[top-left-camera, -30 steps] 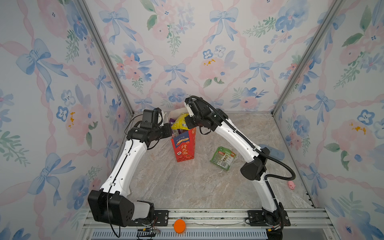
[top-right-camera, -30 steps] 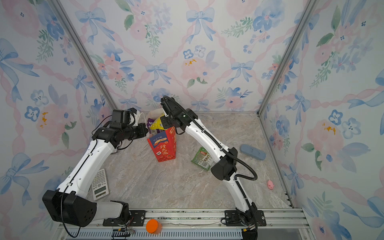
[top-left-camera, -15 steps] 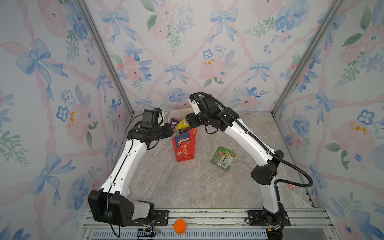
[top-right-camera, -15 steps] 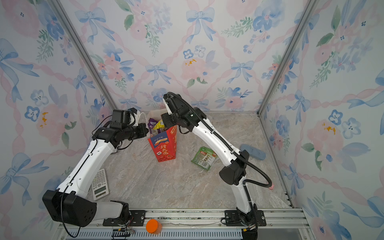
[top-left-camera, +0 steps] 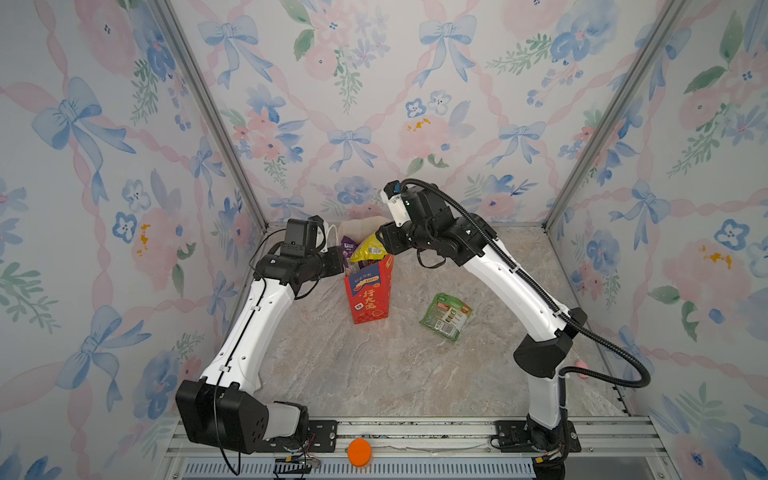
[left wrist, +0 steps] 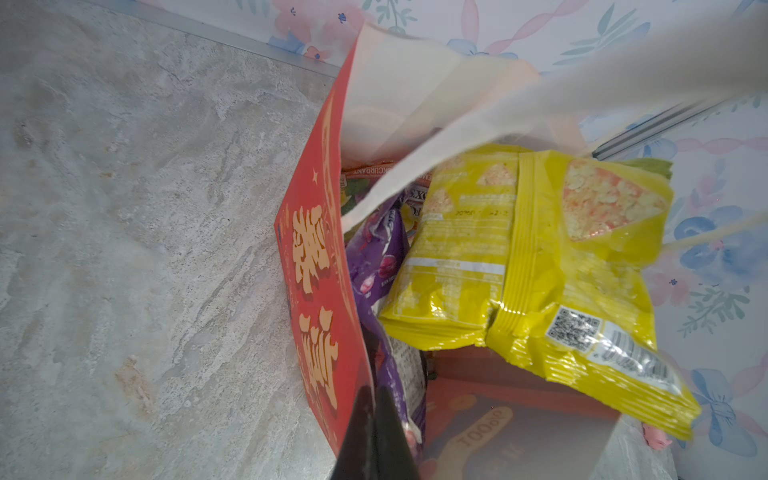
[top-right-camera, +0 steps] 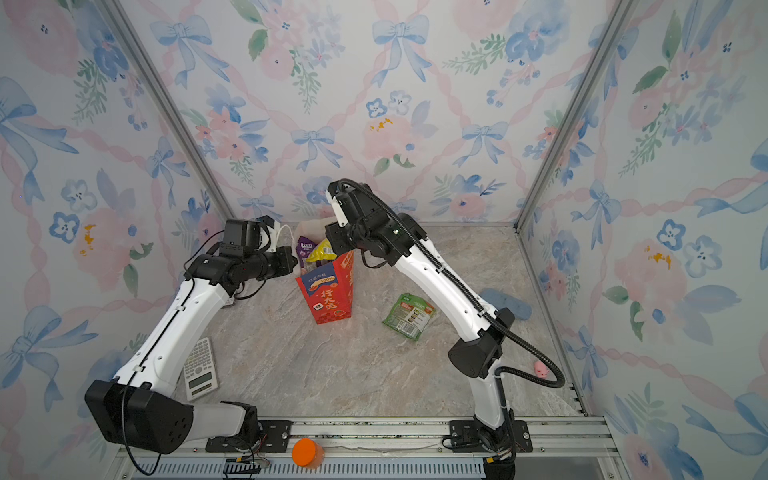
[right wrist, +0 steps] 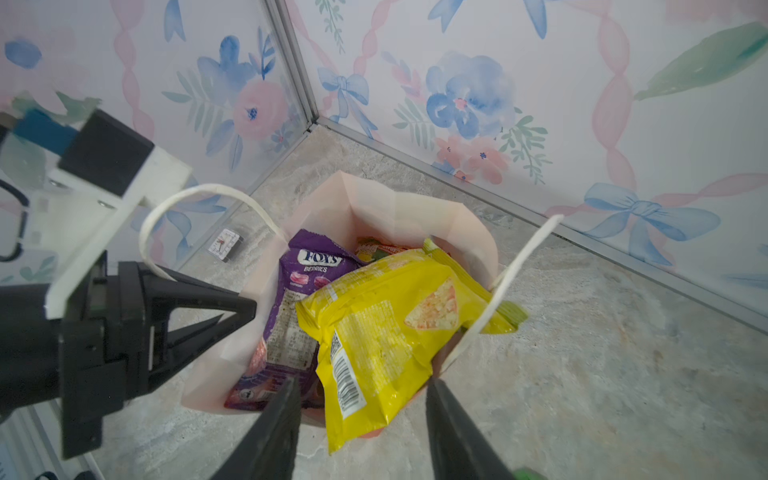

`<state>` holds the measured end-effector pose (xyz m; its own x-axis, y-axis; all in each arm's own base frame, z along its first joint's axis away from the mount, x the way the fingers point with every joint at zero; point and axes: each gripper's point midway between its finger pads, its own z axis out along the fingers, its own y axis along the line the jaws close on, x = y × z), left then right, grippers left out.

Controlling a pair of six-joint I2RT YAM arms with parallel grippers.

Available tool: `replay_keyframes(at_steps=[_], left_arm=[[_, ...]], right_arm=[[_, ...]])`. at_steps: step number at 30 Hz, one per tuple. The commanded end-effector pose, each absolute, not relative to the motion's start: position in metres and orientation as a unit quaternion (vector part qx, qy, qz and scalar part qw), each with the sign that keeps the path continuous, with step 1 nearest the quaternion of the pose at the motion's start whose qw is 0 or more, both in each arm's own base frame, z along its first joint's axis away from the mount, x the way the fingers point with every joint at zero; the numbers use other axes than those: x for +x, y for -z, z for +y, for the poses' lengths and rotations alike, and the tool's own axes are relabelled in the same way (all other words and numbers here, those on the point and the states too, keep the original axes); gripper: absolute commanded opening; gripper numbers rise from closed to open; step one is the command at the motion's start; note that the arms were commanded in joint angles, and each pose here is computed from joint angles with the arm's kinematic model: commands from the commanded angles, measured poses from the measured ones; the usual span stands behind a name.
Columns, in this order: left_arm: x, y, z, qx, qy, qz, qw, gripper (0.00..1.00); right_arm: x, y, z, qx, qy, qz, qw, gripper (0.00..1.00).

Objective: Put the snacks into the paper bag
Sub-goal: 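Open the right gripper and push the yellow packet deeper into the bag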

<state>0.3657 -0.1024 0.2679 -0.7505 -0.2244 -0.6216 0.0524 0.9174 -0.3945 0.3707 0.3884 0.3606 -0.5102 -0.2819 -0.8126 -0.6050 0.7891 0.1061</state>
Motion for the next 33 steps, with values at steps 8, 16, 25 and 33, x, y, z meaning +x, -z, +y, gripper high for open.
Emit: replay_keyframes(at_steps=[8, 16, 25, 33], left_arm=[[0.359, -0.271, -0.101, -0.047, 0.199, 0.916, 0.346, 0.00], [0.358, -0.269, -0.100, -0.048, 0.196, 0.916, 0.346, 0.00], [0.358, -0.272, -0.099, -0.047, 0.196, 0.915, 0.349, 0.00], [0.359, -0.273, -0.101, -0.045, 0.198, 0.915, 0.348, 0.00]], right_arm=[[0.372, -0.298, 0.399, -0.275, -0.160, 0.883, 0.346, 0.41], [0.400, -0.267, 0.416, -0.265, -0.164, 0.892, 0.328, 0.35], [0.410, -0.237, 0.422, -0.257, -0.177, 0.903, 0.295, 0.30], [0.388, -0.265, 0.422, -0.283, -0.219, 0.890, 0.284, 0.55]])
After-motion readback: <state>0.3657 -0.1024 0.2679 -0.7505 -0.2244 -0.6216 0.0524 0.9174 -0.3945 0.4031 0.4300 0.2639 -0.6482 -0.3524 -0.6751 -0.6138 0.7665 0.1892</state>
